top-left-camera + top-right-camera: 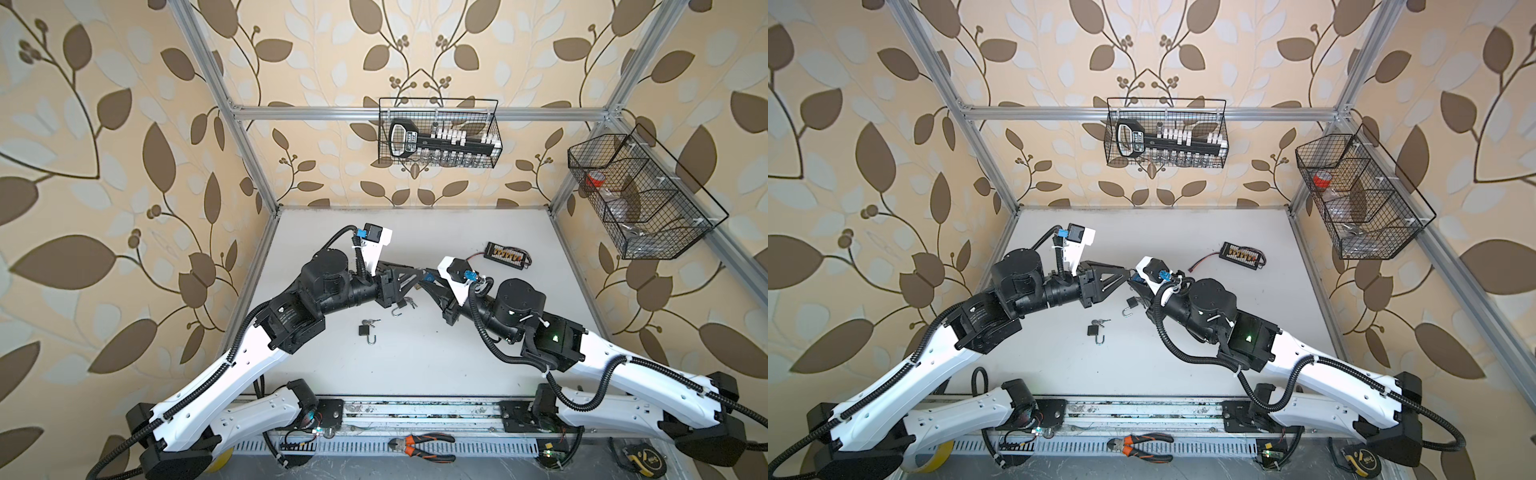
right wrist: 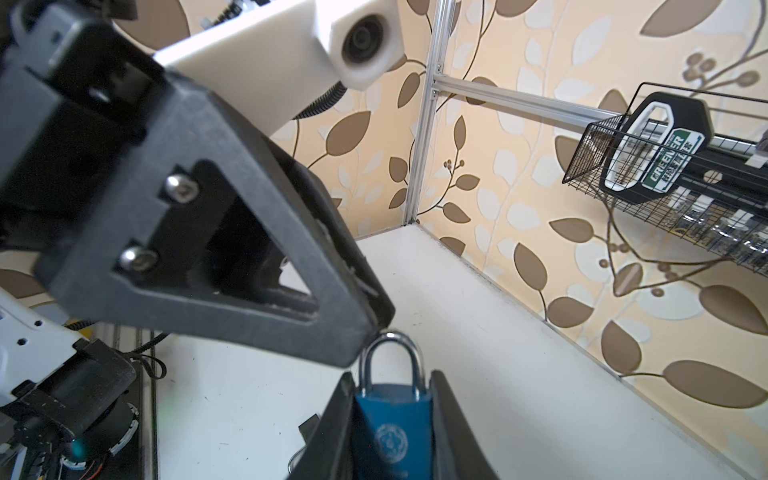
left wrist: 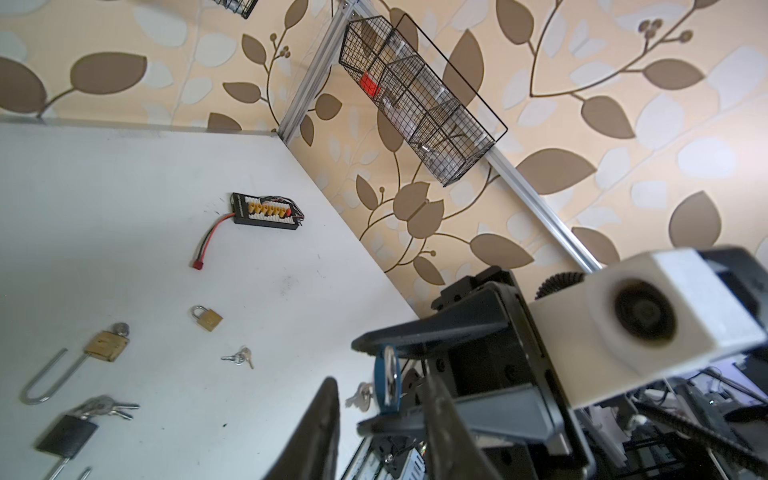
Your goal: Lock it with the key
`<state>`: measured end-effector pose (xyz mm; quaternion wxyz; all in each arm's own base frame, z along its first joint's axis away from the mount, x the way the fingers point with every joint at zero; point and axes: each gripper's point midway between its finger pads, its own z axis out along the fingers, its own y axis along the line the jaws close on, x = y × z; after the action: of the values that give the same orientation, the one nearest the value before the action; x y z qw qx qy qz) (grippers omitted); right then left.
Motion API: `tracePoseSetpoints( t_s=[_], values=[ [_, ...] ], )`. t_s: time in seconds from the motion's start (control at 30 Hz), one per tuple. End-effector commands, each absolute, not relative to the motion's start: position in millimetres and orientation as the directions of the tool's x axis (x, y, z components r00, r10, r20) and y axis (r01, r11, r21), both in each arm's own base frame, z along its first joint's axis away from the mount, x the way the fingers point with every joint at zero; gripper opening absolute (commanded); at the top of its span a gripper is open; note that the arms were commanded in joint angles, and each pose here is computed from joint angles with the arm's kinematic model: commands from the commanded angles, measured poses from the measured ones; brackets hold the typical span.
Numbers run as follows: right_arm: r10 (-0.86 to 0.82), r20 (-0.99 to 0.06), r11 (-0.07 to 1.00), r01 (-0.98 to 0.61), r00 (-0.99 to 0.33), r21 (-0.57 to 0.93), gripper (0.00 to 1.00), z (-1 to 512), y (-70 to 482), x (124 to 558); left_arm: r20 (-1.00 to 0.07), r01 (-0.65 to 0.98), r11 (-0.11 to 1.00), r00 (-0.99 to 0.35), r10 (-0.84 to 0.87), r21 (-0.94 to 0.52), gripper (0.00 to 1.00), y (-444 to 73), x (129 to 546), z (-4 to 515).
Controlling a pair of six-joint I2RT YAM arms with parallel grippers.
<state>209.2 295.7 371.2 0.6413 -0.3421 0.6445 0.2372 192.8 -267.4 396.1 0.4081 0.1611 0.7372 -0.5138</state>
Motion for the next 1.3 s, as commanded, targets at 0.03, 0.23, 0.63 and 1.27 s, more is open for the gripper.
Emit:
tracePoseSetpoints(
  t_s=[0.03,0.23,0.63,1.27],
  values=[
    [-0.081,-0.992,0.624,-0.771,0.097,-0.126,0.00,378.8,291.2,197.7,-0.803,0.706,0.388,-0.557,-0.213,-0.593,0.46,-261.3,185.4,415.0],
    [0.007,-0.986,0.501,-0.854,0.168,-0.142,0.00,389.9,291.4,165.6,-0.833,0.752,0.365,-0.527,-0.168,-0.549,0.53,-261.1,174.6,421.0],
    [0.163,-0.954,0.338,-0.923,0.252,-0.186,0.00,416.3,282.8,122.6,-0.861,0.822,0.263,-0.501,-0.085,-0.505,0.53,-266.9,151.0,422.3],
    [0.397,-0.909,0.621,-0.693,-0.125,0.366,0.00,448.0,245.9,218.1,-0.828,0.778,0.294,-0.550,-0.106,-0.555,0.61,-287.3,178.8,392.8]
  ],
)
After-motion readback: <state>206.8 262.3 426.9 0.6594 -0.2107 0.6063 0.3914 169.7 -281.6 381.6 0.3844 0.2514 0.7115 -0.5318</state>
